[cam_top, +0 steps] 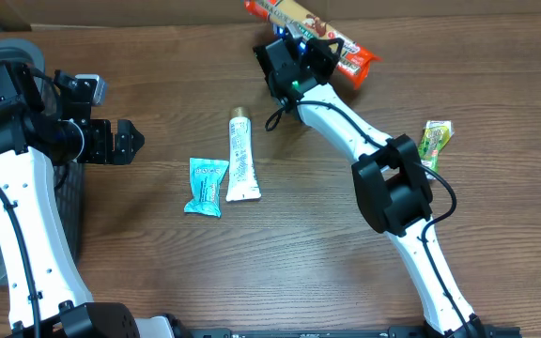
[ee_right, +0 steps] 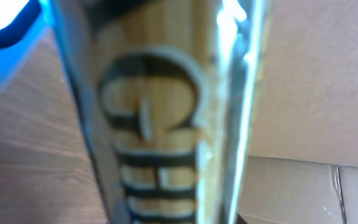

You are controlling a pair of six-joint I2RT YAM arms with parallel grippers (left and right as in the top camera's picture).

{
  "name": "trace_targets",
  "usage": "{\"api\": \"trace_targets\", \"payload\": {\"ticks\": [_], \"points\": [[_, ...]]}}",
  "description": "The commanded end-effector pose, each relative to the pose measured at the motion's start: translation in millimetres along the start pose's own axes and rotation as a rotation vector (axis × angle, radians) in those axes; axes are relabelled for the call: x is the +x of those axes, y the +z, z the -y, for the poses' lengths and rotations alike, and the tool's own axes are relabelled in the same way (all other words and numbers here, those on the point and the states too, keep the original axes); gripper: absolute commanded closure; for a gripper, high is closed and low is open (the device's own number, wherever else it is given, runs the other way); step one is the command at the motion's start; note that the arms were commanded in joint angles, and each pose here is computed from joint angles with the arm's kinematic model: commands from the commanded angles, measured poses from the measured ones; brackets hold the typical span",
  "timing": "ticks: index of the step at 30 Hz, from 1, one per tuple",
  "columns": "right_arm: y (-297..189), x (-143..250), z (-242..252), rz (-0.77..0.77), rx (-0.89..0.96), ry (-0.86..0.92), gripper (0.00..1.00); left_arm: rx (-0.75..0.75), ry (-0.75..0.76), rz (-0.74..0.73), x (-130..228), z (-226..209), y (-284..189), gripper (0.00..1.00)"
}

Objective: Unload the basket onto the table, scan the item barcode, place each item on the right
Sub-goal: 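Hold the spaghetti pack in front of the scanner, then carry the spaghetti pack right and set it on the table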

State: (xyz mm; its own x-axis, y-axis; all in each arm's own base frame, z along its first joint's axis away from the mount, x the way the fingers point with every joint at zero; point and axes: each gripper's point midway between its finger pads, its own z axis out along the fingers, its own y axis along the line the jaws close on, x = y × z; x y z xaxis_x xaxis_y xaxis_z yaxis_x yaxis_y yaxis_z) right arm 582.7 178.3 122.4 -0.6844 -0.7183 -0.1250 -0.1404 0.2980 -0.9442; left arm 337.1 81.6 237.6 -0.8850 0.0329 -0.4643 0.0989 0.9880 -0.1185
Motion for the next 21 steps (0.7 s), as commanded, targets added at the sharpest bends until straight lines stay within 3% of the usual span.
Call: {"api": "trace_targets", "payload": {"ticks": [1, 4, 7, 12, 14, 18, 21], "points": [[-41, -5, 81, 0.083, -0.039, 0.235, 0.96, 0.013, 0.022, 0.000, -1, 2, 2, 0.01], [-69, 4, 100, 0.140, -0.225, 0.348, 0.96, 0.013, 0.022, 0.000, -1, 2, 2, 0.00], [-111, 35, 126, 0.138, -0.600, 0.644, 0.96, 0.013, 0.022, 0.000, -1, 2, 2, 0.00], [-139, 86, 138, -0.064, -1.057, 0.975, 0.96, 0.013, 0.022, 0.000, -1, 2, 2, 0.00], [-132, 108, 135, -0.192, -1.138, 1.046, 0.96, 0.013, 0.022, 0.000, -1, 2, 2, 0.00], [-95, 152, 119, -0.444, -1.118, 1.154, 0.96, 0.013, 0.022, 0.000, -1, 2, 2, 0.00], [-76, 168, 97, -0.542, -1.142, 1.185, 0.96, 0.013, 0.022, 0.000, -1, 2, 2, 0.00]]}}
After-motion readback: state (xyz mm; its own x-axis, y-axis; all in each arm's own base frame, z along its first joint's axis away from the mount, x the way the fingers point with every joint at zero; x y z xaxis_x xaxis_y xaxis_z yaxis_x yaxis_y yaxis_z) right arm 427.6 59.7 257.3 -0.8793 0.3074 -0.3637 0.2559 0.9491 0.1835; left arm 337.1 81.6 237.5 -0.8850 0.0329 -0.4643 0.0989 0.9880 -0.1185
